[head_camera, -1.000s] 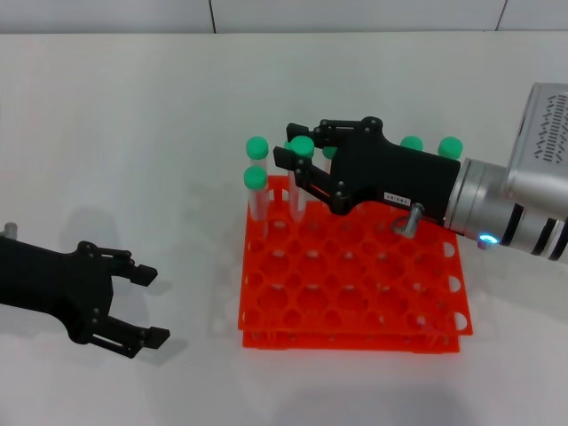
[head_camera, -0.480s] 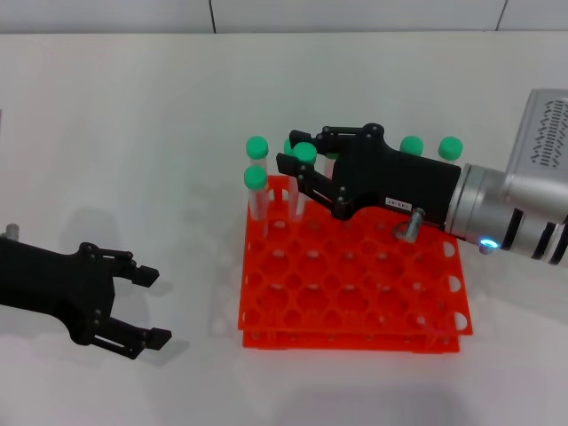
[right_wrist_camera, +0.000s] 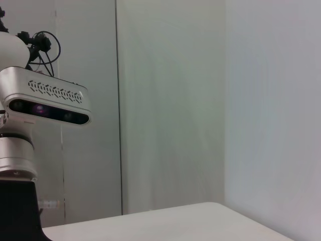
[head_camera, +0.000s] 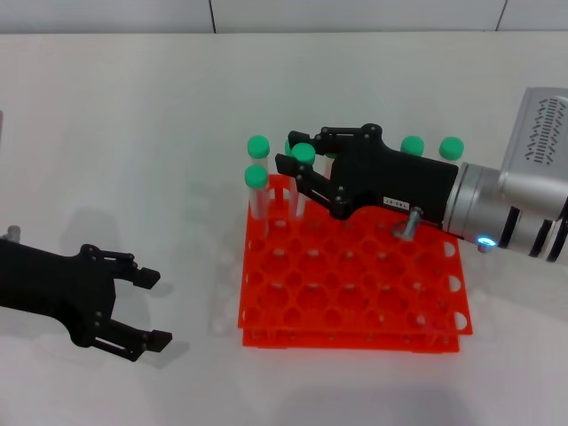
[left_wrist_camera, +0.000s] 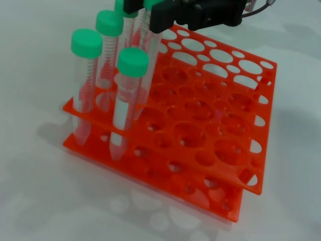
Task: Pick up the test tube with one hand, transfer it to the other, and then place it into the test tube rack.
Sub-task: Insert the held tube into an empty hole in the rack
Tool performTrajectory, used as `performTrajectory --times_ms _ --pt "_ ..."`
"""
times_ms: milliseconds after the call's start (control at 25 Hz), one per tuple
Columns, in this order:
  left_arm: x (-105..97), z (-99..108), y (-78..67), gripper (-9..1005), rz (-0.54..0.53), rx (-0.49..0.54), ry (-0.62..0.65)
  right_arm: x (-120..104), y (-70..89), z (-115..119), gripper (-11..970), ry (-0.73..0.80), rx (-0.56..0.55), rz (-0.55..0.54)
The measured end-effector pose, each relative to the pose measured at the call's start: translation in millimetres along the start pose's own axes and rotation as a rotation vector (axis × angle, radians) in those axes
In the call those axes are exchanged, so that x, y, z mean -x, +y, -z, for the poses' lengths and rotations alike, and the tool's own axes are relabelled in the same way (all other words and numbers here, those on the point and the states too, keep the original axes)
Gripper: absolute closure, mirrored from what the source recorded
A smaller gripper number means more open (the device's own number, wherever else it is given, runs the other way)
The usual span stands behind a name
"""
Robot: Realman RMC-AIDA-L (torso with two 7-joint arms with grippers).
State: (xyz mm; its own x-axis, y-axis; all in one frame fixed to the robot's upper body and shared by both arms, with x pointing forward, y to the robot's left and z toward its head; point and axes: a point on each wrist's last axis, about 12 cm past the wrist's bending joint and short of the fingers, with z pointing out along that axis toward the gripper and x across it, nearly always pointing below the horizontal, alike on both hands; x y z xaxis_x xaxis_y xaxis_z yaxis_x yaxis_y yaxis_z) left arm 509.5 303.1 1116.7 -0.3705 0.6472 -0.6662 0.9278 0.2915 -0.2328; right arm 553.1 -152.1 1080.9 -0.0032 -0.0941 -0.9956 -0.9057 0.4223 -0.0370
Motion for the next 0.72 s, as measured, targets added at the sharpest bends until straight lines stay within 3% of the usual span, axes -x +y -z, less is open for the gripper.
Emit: performTrajectory --times_ms 720 --pt "-0.2 0.1 0.0 109 0.0 0.0 0.002 -2.3 0.3 -1.0 693 0.017 -0.003 0.0"
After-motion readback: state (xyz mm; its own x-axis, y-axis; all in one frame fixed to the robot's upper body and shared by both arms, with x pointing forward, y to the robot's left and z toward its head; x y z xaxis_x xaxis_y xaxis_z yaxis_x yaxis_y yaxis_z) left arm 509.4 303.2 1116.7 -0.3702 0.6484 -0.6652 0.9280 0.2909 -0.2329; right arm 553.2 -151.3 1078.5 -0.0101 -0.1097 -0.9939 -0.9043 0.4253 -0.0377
